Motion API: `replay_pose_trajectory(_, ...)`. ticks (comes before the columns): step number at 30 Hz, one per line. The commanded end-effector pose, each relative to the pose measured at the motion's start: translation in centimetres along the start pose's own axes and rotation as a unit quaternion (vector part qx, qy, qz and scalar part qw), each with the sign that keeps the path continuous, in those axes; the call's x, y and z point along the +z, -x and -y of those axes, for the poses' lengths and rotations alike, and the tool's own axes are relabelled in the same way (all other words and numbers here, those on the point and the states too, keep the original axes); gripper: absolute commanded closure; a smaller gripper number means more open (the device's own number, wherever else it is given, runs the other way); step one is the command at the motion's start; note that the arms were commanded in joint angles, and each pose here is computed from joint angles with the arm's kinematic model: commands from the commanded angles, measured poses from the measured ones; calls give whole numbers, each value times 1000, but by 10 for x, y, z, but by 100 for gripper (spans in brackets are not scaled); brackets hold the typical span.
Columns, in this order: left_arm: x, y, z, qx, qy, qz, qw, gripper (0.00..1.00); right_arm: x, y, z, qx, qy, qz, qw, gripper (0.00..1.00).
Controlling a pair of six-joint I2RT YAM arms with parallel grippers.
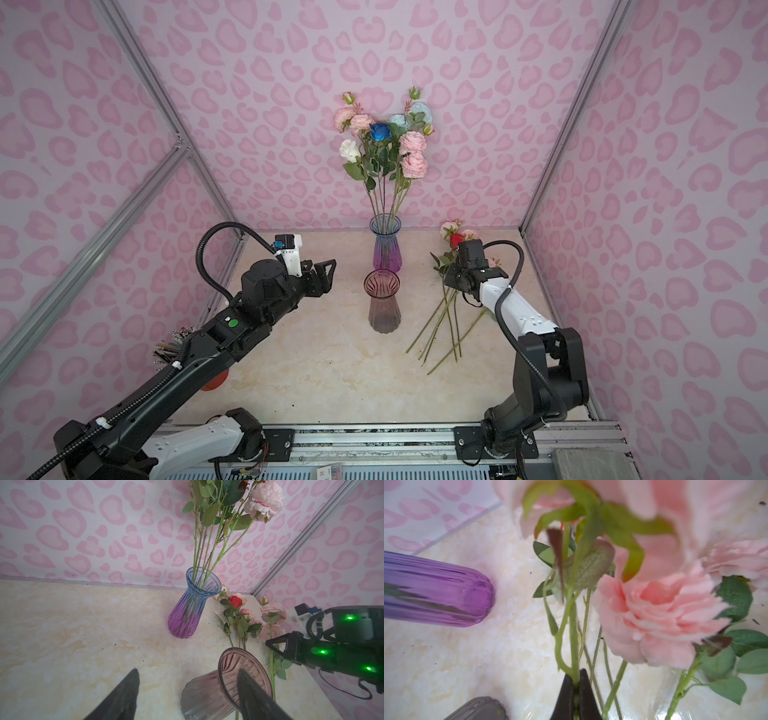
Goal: Arrange the flowers into the vase
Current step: 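Lift the pink roses upward out of the pile with the right gripper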
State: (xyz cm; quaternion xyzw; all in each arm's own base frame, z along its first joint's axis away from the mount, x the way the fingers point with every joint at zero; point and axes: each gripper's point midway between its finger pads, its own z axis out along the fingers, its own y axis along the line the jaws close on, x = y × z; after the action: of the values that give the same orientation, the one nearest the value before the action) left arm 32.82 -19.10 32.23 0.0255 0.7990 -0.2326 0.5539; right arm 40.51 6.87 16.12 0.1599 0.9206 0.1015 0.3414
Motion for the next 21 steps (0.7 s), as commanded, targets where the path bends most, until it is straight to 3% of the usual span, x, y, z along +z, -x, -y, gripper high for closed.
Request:
replay_pose_trajectory(1,-2,3,10,-2,-30,6,1000,25,-34,18,-19,-20,32,71,997,100)
replay_pose_trajectory(5,-6,3,27,-2,-81,6,997,25,-93,39,-51,-47,82,159,983,100)
replay_pose_trajectory(9,-7,2,32,-1,-92,4,996,25,-146,59,-79,-81,109,231,963,100)
replay_pose_trajectory(16,-7,1,33,5,-99,3,995,25,-236,92,-137,-135,155,378,903,100)
replay_pose_trajectory(21,-5,-2,35,4,-103,-2,995,25,-274,119,-179,-155,181,419,876,100)
